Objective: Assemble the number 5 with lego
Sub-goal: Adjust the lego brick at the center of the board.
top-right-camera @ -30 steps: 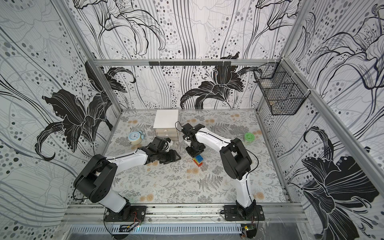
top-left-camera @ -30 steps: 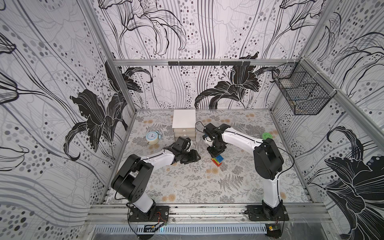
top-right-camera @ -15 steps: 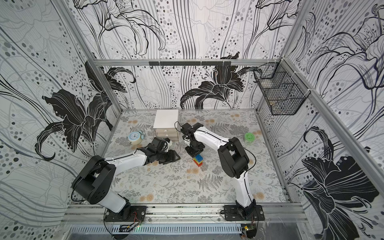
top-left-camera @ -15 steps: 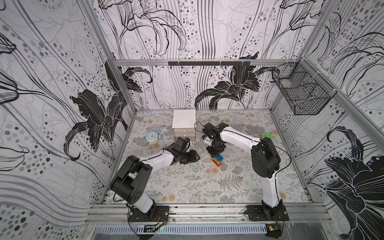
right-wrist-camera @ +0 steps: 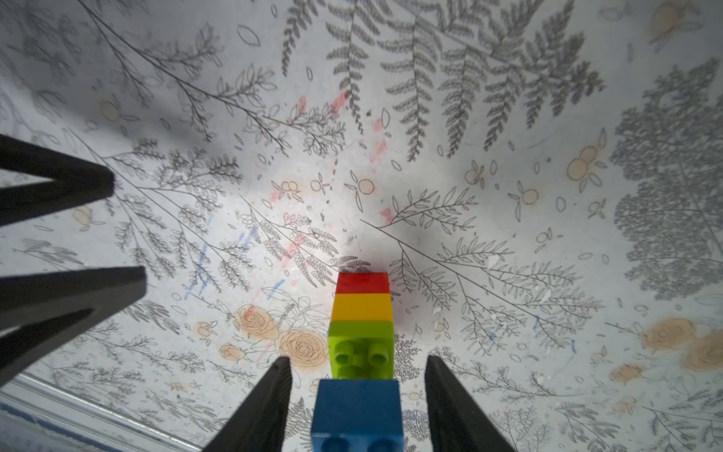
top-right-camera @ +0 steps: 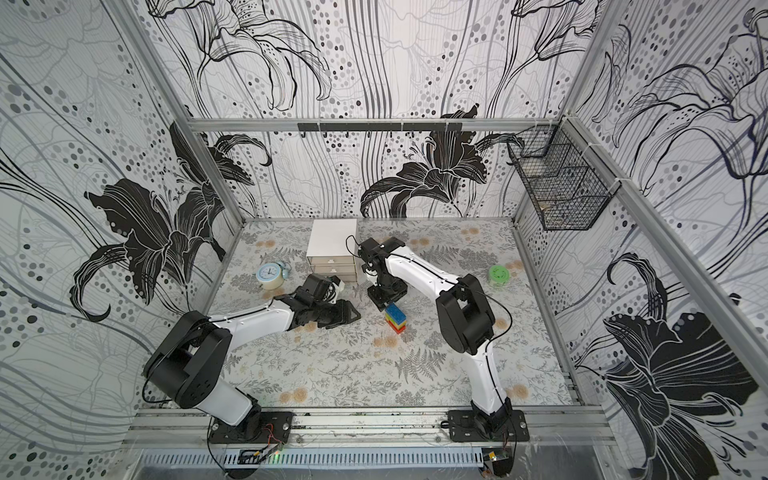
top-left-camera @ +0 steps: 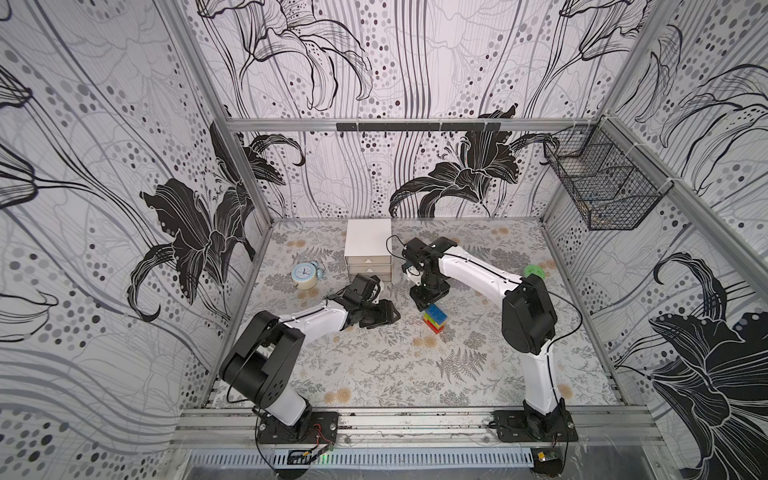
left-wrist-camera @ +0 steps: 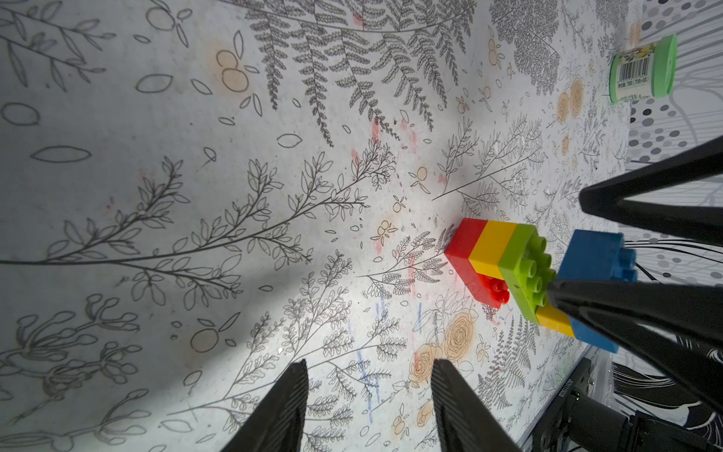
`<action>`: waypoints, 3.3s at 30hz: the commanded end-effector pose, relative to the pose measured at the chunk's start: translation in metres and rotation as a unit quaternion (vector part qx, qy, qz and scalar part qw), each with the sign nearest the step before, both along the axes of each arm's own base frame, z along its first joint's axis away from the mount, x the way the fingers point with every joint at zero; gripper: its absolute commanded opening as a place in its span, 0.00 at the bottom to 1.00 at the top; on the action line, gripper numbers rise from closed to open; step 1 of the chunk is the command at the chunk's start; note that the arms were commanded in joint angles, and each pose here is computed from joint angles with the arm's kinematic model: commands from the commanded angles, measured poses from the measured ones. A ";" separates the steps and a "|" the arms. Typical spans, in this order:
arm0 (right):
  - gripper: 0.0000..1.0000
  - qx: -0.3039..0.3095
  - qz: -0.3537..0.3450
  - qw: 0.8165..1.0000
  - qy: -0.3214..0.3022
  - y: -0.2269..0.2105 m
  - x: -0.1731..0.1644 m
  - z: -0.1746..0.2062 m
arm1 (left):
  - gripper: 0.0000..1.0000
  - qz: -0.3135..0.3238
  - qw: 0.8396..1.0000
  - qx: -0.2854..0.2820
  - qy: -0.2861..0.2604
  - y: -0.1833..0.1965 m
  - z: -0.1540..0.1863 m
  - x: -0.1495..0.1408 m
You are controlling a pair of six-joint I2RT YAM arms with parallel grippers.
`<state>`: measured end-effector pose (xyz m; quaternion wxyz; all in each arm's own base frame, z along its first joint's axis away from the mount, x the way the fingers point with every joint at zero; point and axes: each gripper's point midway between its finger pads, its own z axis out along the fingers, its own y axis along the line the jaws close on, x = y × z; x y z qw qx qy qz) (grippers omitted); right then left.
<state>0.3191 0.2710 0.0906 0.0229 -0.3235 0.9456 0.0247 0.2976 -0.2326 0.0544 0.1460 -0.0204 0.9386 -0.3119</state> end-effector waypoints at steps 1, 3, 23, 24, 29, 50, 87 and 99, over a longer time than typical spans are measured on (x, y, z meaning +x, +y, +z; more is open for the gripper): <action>0.59 0.012 -0.003 1.000 -0.008 -0.002 -0.007 0.024 | 0.55 0.002 1.000 -0.002 -0.024 0.001 0.014 0.007; 0.59 0.023 -0.016 0.999 -0.020 -0.007 -0.006 0.032 | 0.55 0.000 1.000 -0.003 -0.025 0.000 0.018 0.006; 0.48 0.014 -0.193 0.981 -0.031 -0.098 -0.019 -0.054 | 0.56 -0.045 0.998 0.008 -0.046 -0.033 0.051 0.002; 0.48 0.014 -0.195 0.980 -0.033 -0.098 -0.018 -0.056 | 0.56 -0.046 0.998 0.008 -0.046 -0.033 0.052 0.002; 0.48 0.021 -0.197 0.980 -0.035 -0.095 -0.016 -0.064 | 0.56 -0.041 0.998 0.010 -0.047 -0.032 0.051 0.003; 0.45 0.065 -0.191 0.979 0.005 -0.058 -0.049 -0.077 | 0.57 -0.034 0.997 0.015 -0.062 -0.030 0.062 0.008; 0.63 0.098 -0.178 0.978 -0.053 -0.034 -0.039 0.047 | 0.58 -0.001 0.997 0.031 -0.073 -0.011 0.061 0.002; 0.64 0.055 -0.164 0.985 -0.009 0.003 -0.036 0.019 | 0.58 0.012 0.997 0.038 -0.067 0.000 0.052 -0.002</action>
